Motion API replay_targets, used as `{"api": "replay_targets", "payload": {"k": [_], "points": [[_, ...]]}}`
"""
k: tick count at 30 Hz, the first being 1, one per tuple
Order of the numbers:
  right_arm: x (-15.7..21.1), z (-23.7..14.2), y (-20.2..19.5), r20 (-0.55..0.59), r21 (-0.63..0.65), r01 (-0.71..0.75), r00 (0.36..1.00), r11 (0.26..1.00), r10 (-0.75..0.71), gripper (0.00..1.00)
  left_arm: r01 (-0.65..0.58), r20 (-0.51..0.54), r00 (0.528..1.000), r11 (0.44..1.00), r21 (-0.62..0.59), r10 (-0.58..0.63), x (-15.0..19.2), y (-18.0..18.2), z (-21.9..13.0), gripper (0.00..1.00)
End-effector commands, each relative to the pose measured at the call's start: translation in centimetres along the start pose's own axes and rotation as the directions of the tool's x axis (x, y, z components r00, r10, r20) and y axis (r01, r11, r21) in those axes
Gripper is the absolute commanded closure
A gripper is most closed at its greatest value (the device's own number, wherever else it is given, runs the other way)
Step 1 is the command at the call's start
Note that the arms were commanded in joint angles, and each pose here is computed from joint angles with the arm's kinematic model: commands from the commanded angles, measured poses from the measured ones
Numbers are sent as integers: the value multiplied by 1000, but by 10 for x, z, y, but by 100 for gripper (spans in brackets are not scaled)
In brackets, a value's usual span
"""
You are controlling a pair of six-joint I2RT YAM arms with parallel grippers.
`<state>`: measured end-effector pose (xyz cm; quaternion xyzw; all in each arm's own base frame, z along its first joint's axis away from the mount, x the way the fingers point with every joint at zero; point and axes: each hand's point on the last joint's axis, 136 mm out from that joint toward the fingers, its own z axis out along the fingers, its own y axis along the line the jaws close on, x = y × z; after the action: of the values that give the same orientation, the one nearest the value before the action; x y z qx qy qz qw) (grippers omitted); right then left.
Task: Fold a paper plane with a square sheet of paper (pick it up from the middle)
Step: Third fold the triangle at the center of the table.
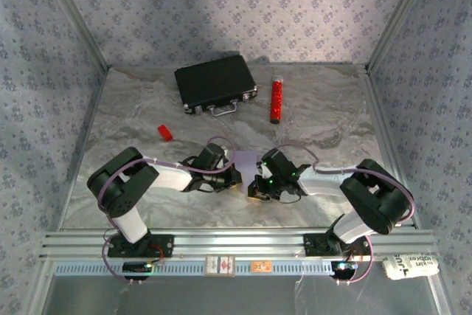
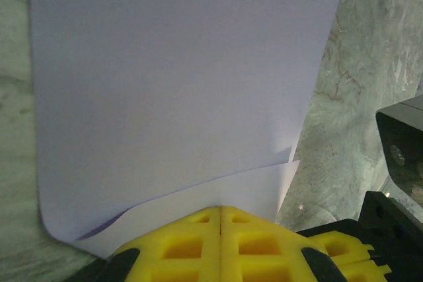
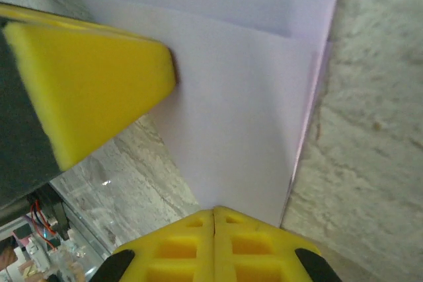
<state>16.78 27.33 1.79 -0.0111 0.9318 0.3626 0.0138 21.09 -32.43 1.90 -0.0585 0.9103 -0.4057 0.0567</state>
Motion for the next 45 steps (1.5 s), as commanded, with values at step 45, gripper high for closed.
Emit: {"api": "replay_targets", "payload": {"k": [45], "points": [[14,-3,-39,-17,144,-30,999,989,33,99,32,80,997,984,-175,-18,-21,47,-18,100]]}}
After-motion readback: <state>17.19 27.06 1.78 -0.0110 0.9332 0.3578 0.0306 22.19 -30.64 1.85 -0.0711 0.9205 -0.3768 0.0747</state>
